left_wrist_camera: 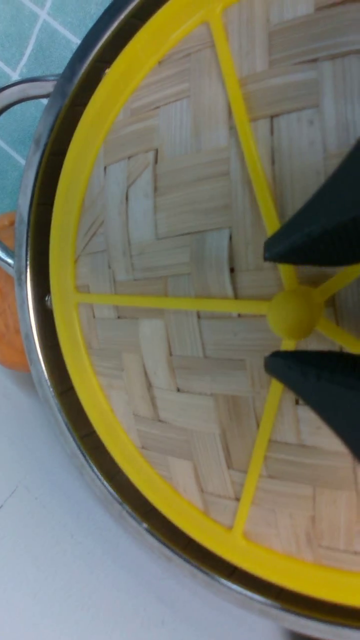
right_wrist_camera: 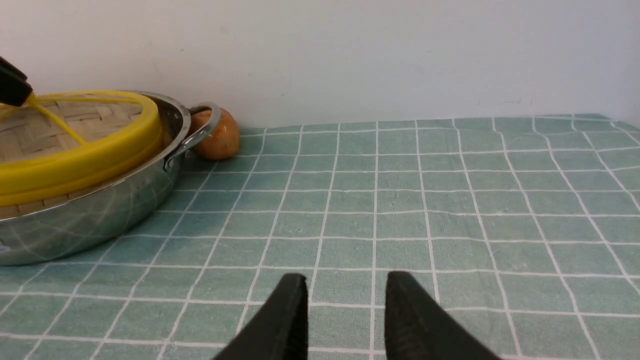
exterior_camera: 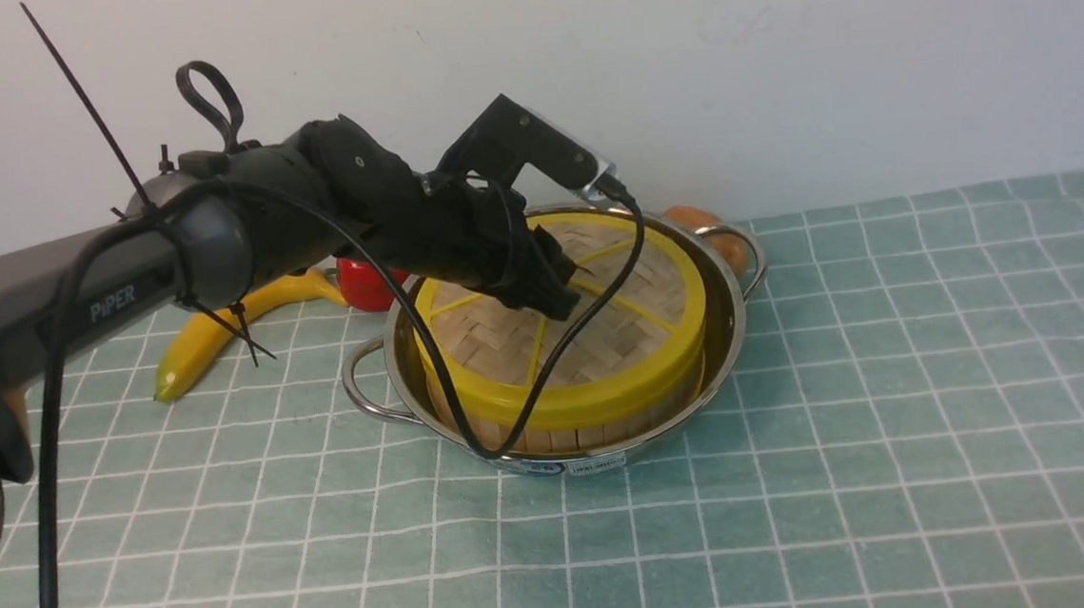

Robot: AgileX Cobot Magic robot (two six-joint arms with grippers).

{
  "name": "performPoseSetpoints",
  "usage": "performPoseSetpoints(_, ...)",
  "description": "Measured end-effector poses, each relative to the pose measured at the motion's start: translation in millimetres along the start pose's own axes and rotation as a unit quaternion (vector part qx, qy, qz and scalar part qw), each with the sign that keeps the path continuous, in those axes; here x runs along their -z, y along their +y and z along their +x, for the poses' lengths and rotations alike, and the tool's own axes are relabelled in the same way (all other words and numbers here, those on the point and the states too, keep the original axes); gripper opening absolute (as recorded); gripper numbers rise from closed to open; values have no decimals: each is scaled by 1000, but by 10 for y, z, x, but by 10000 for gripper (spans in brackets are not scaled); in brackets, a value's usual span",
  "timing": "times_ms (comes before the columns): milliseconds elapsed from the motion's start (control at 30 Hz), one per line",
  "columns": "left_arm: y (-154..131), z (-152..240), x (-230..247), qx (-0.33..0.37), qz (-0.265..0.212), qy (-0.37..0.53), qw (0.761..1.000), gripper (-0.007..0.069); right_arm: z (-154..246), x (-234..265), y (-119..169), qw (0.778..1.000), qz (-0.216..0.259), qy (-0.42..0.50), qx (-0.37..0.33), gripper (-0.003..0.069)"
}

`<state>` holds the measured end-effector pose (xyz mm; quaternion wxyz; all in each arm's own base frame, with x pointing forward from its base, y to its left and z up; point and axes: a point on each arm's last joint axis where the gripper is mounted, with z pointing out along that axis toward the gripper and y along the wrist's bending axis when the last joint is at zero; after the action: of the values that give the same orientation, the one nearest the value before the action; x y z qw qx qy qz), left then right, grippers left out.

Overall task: Place the steamer in the pot on the blue tablecloth, and put the lid on the steamer.
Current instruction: 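Place the yellow bamboo steamer lid onto the steamer in the pot with the left gripper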

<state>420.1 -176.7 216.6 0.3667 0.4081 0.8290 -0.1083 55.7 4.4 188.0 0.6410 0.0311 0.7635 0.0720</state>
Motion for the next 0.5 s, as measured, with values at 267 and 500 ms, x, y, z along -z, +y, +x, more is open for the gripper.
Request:
performPoseSetpoints(267,-41,-149,274,-14,7,-15,1000,459,0,0,0,1000,0,0,0,240)
performPoseSetpoints(500,-99,-626,1425,-13,-44,-124,991,493,0,0,0,1000,0,0,0,240)
